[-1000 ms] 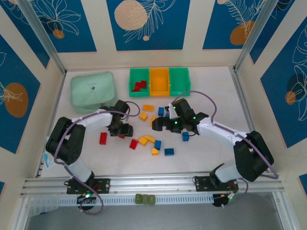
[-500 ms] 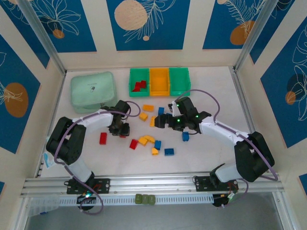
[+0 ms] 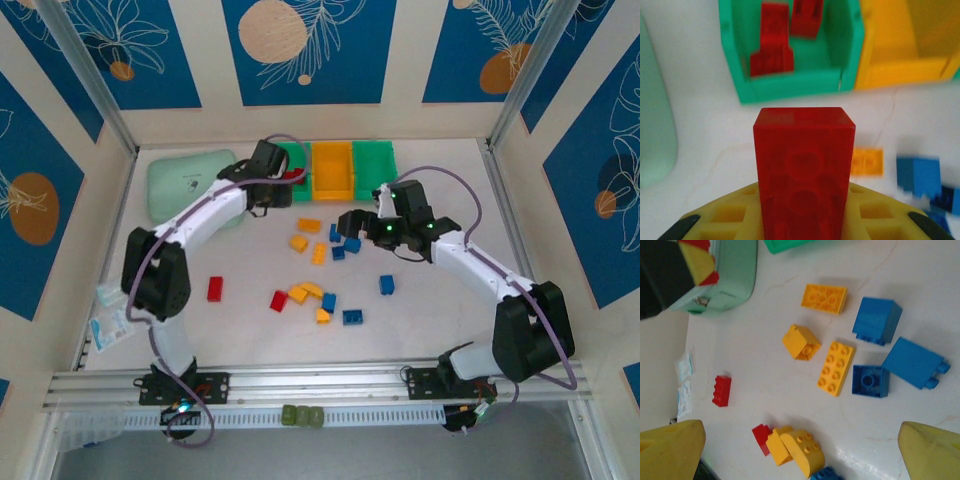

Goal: Sort the legos into containers by color
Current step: Place the lego in the container.

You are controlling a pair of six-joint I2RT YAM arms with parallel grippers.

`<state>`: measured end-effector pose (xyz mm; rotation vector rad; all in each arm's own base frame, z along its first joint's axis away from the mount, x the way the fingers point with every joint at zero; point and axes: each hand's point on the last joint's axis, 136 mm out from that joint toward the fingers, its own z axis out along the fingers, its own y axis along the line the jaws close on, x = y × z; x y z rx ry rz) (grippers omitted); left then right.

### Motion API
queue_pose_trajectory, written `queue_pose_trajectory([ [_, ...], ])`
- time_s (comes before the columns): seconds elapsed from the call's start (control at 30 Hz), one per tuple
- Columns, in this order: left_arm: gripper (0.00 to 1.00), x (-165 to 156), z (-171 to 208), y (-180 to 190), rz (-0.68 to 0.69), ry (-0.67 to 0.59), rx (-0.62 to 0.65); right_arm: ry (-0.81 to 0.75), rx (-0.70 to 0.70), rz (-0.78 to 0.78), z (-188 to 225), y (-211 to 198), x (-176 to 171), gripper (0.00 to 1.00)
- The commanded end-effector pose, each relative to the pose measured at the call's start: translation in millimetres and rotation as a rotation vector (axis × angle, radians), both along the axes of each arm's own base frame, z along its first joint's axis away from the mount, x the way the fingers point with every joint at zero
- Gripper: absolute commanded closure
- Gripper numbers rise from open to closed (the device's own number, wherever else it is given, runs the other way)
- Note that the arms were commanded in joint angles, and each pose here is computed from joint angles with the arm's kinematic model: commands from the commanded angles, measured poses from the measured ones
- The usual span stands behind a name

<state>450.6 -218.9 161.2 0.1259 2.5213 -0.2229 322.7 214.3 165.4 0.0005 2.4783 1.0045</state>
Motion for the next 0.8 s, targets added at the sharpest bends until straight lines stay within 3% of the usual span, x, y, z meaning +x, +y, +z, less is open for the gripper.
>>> queue_pose_trajectory([
  [0.0, 0.73, 41.7, -5.8, -0.9, 0.018, -0.048, 0.049, -0.009, 0.009, 0.013, 5.9, 0.0, 5.3, 0.01],
  [0.17, 0.72, 102.1, -10.5, -7.8, 0.057, -0.100, 0.077, -0.019, 0.007, -0.008, 8.4, -5.3, 12.9, 0.01],
  [0.37, 0.50, 131.9, -12.6, -10.0, 0.079, -0.115, 0.087, -0.036, 0.012, -0.015, 16.3, -8.1, 17.5, 0.01],
  [0.53, 0.45, 114.0, 9.7, -14.4, 0.038, -0.094, 0.037, -0.034, 0.031, 0.009, 22.8, -2.8, 14.8, 0.01],
  [0.77, 0.44, 32.6, 14.3, -26.7, -0.075, 0.034, -0.114, -0.008, 0.001, 0.073, 15.8, 6.4, -3.9, 0.01],
])
